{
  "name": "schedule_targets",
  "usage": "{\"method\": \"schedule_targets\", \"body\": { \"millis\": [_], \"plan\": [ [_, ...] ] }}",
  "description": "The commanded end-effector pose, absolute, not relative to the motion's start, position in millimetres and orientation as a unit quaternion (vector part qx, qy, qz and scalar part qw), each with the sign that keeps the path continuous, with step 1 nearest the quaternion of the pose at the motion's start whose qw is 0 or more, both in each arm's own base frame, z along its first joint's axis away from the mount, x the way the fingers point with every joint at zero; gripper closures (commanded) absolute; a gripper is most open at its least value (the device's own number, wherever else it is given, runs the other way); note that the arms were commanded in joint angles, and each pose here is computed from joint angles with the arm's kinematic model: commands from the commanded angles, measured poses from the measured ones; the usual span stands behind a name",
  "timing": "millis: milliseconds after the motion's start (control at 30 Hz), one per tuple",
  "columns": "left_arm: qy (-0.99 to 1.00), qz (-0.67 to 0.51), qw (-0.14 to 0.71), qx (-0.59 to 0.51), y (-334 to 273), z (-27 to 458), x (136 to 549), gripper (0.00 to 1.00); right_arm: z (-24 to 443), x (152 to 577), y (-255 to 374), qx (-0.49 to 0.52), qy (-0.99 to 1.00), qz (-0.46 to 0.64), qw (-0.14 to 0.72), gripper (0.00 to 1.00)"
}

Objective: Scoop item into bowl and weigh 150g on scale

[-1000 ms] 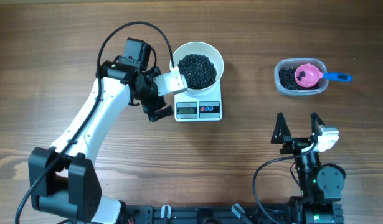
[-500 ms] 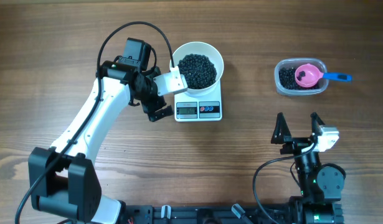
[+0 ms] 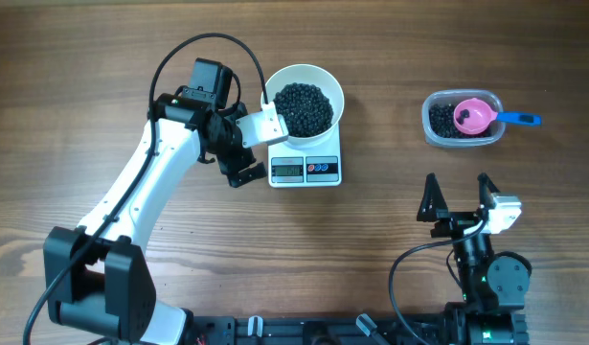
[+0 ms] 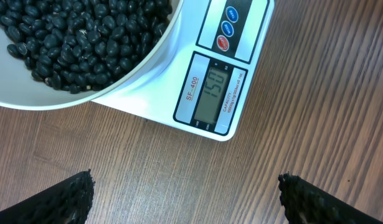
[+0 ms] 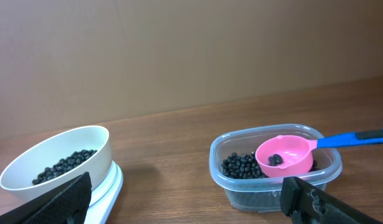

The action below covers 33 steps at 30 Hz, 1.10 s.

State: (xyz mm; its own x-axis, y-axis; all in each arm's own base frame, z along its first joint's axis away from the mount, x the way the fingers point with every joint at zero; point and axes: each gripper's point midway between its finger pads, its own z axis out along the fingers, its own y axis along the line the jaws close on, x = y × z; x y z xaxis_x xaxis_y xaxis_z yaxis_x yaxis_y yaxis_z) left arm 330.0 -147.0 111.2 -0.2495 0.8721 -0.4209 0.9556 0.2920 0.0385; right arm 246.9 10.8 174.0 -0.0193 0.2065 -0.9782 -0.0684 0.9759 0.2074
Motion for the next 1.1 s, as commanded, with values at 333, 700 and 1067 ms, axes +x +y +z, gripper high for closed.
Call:
{"method": "schedule_targets", "body": {
  "millis": [333,700,1067],
  "plan": [
    [0.809,-0.259,0.194,0.491,-183,139,308,0.00,176,246,12,0.048,0.704,0.102,0.702,0.00],
    [0.816,-0.360,0.217,0.397,-209,174,310,0.00,176,246,12,0.048,0.704,0.102,0.702,0.00],
    [0.893,-0.387,0.194,0.124,-189,238,296,0.00,176,246,12,0.048,0.704,0.102,0.702,0.00]
  ]
}}
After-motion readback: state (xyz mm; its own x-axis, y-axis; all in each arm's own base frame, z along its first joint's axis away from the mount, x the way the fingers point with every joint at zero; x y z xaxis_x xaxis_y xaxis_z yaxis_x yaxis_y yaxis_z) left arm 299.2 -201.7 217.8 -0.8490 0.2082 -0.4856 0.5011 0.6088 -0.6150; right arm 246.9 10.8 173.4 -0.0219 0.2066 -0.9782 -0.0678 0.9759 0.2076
